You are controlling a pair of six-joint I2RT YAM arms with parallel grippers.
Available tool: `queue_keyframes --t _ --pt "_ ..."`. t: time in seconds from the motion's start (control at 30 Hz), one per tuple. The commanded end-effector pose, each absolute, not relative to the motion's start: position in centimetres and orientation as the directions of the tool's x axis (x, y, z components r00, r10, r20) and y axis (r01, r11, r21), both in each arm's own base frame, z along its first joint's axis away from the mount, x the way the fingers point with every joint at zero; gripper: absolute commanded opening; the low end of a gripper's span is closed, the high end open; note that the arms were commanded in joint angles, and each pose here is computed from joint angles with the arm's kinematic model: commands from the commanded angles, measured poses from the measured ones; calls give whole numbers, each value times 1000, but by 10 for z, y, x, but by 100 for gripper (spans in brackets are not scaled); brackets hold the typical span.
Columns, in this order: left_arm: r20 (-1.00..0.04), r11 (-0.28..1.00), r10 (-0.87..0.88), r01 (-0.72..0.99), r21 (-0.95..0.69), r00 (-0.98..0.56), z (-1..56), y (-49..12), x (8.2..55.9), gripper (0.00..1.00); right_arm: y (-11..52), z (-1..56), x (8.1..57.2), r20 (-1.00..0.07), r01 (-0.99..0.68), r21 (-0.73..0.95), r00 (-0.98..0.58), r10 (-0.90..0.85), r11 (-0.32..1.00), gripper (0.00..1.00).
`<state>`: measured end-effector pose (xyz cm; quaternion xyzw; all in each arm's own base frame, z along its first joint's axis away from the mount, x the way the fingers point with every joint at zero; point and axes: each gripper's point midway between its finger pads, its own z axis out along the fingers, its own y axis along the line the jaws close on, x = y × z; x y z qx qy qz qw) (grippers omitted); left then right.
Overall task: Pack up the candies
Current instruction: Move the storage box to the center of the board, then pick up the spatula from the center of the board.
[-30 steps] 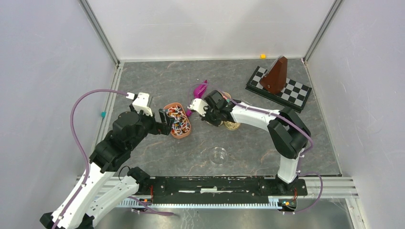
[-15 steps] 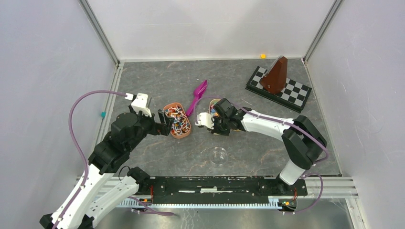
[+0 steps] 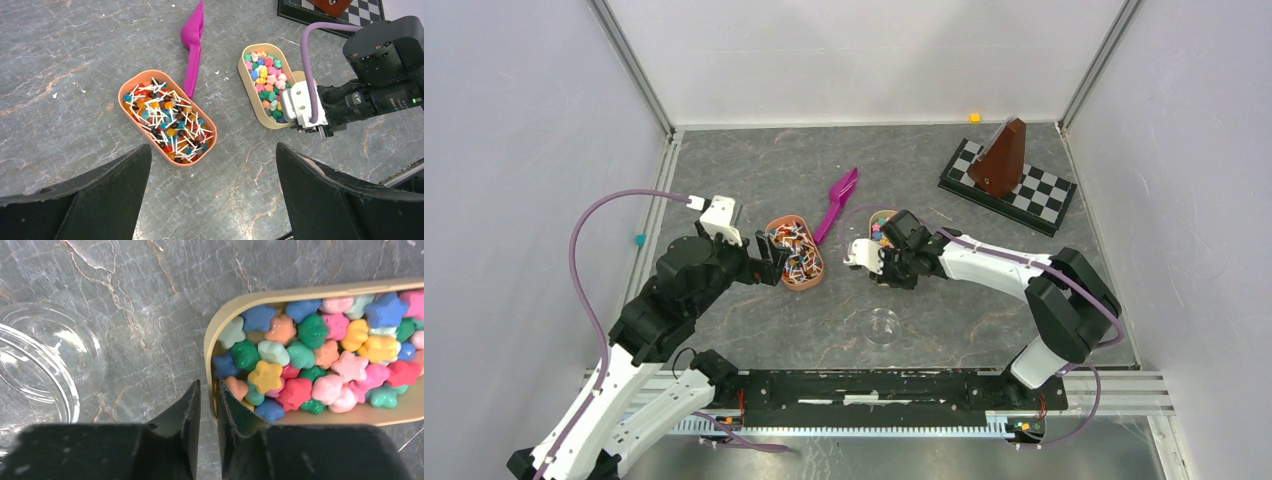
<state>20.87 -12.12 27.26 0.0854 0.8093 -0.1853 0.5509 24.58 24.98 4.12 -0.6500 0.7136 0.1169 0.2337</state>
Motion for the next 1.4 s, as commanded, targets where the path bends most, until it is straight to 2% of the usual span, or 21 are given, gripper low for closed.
queue_keyframes --t 0.0,0.17,0.3,0.53,0.63,0.87,1.07,1.37 --pt "-921 905 -132 335 -263 -365 282 -125 210 100 244 61 251 -481 -970 -149 -98 -871 191 26" --pt "-922 905 -133 335 -263 -364 282 -125 210 100 258 100 272 -545 -942 -204 -118 -830 267 39" --pt "-922 905 -133 334 -263 -363 283 -125 210 100 275 136 292 -641 -902 -227 -145 -754 367 42" --pt "-924 905 -136 334 -263 -358 284 -124 209 100 330 181 314 -819 -852 -40 -271 -506 522 47" --pt "-924 906 -136 333 -263 -358 284 -124 209 100 350 181 324 -854 -810 37 -329 -402 585 50" --pt "-924 907 -136 332 -261 -357 284 -123 210 100 373 168 348 -863 -657 218 -476 -172 722 56" --pt "-925 905 -138 334 -262 -353 285 -123 209 100 386 153 361 -853 -555 359 -522 22 751 60" --pt "-925 904 -136 337 -263 -356 284 -124 209 100 397 124 384 -802 -419 460 -575 163 783 63"
